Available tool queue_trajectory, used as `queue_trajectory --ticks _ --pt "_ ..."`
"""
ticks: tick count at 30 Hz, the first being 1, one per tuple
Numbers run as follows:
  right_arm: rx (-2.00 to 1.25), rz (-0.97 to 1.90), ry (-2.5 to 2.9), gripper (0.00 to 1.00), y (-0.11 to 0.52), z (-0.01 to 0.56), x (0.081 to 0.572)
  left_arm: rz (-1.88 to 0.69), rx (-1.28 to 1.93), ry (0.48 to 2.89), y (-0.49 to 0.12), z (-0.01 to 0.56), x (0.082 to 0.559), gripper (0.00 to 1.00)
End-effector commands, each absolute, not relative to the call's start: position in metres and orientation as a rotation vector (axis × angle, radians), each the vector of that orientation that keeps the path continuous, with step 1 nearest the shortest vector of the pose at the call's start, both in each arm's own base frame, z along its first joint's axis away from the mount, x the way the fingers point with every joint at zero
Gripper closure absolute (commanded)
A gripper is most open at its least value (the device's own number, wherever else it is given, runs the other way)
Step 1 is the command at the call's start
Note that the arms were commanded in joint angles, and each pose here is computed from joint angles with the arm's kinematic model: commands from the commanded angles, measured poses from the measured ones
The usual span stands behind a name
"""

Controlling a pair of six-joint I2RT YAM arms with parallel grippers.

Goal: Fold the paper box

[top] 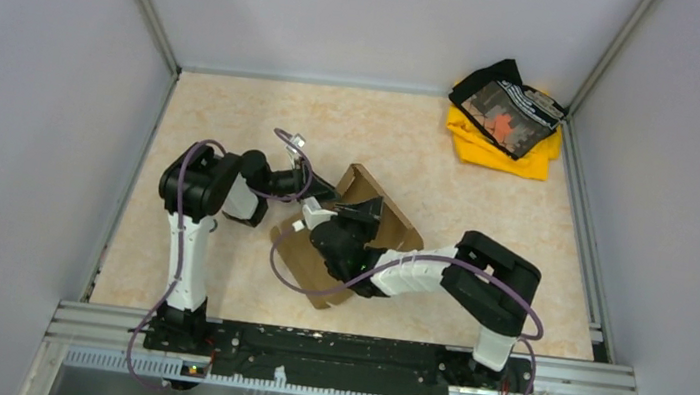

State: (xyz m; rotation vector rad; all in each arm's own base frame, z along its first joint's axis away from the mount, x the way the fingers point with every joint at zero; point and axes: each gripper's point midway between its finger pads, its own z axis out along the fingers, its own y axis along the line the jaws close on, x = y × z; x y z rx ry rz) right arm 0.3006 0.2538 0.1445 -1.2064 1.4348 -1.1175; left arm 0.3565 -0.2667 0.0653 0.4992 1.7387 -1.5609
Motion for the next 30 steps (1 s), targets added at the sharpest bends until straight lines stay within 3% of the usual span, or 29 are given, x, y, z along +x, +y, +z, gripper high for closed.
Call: queue_trajectory --ticks 1,4,9,11,15,18,23,30 --pt "-1.058 -0.932 1.477 0.76 0.269 0.184 0.304 -1.552 0.551 1.687 -0.27 0.08 0.355 0.38" --pt "-1.0 -0.851 1.51 0.56 0.27 0.2 0.304 -1.548 0.549 1.684 -0.27 0.082 0.355 0.37" --pt "-0.883 -0.585 1.628 0.48 0.276 0.23 0.3 -1.548 0.551 1.68 -0.269 0.085 0.355 0.37" --pt "-0.843 -0.385 1.769 0.64 0.279 0.227 0.3 -1.551 0.55 1.682 -0.27 0.085 0.355 0.37" --pt "-0.683 0.028 2.065 0.7 0.271 0.2 0.302 -1.538 0.552 1.695 -0.269 0.087 0.357 0.37" --pt "-0.704 0.216 2.138 0.69 0.273 0.178 0.296 -1.471 0.524 1.752 -0.267 0.087 0.367 0.37" --pt "-0.795 0.095 2.221 0.67 0.266 0.142 0.3 -1.303 0.441 1.854 -0.258 0.103 0.391 0.35" --pt "-0.944 0.15 2.187 0.6 0.283 0.133 0.301 -1.048 0.323 1.958 -0.232 0.138 0.409 0.32"
